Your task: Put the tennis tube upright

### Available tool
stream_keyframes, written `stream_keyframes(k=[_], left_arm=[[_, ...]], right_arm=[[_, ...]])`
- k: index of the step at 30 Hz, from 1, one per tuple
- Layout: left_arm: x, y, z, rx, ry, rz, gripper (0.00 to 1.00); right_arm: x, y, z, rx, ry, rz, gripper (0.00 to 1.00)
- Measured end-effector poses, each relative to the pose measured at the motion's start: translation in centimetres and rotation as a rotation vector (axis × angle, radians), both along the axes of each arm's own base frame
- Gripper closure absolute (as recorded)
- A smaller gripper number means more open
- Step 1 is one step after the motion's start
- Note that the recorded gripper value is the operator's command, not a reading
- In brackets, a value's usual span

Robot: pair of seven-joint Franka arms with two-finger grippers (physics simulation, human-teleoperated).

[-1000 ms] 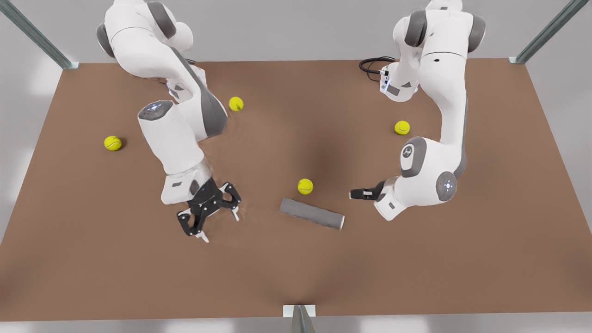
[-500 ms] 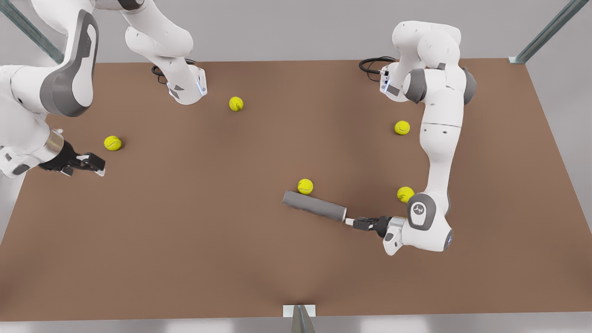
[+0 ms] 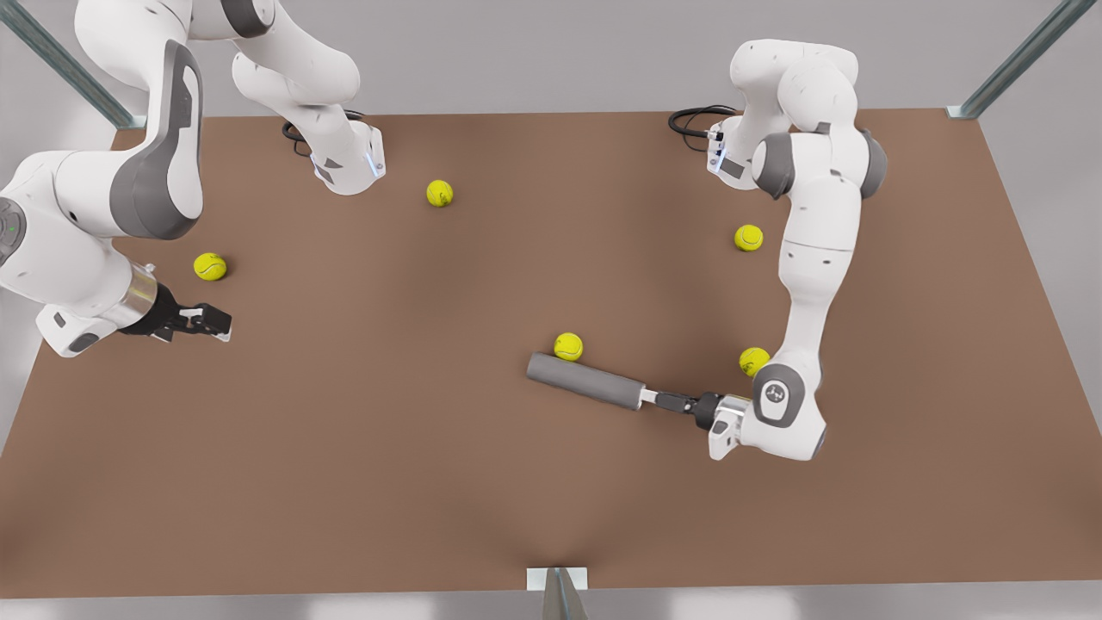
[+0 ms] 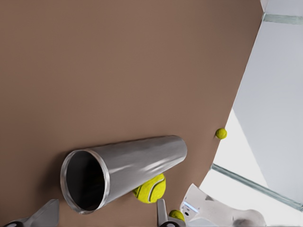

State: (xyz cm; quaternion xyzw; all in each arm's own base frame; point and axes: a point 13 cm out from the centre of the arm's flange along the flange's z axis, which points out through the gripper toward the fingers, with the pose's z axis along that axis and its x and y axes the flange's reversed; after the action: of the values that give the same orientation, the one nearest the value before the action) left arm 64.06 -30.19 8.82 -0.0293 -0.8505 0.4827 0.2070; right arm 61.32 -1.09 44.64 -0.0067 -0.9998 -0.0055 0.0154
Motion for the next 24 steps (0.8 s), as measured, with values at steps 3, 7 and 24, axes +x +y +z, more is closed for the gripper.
stream_keyframes(k=[3,7,24], left_arm=[[-0.1,-1.4,0.0,-0.036,-0.026,-0.001,0.00],[0.0,-2.7,-0.2,-0.065,-0.061,-0.002,0.00],[-0.4,-5.9,-0.8,-0.138,-0.130,-0.001,0.00]], right_arm=[[-0.2,0.1,0.2,0.000,0.003,-0.008,0.00],[-0.5,-0.2,0.3,0.013,0.010,-0.026,0.00],[-0.1,-0.2,-0.4,0.013,0.009,-0.039,0.00]])
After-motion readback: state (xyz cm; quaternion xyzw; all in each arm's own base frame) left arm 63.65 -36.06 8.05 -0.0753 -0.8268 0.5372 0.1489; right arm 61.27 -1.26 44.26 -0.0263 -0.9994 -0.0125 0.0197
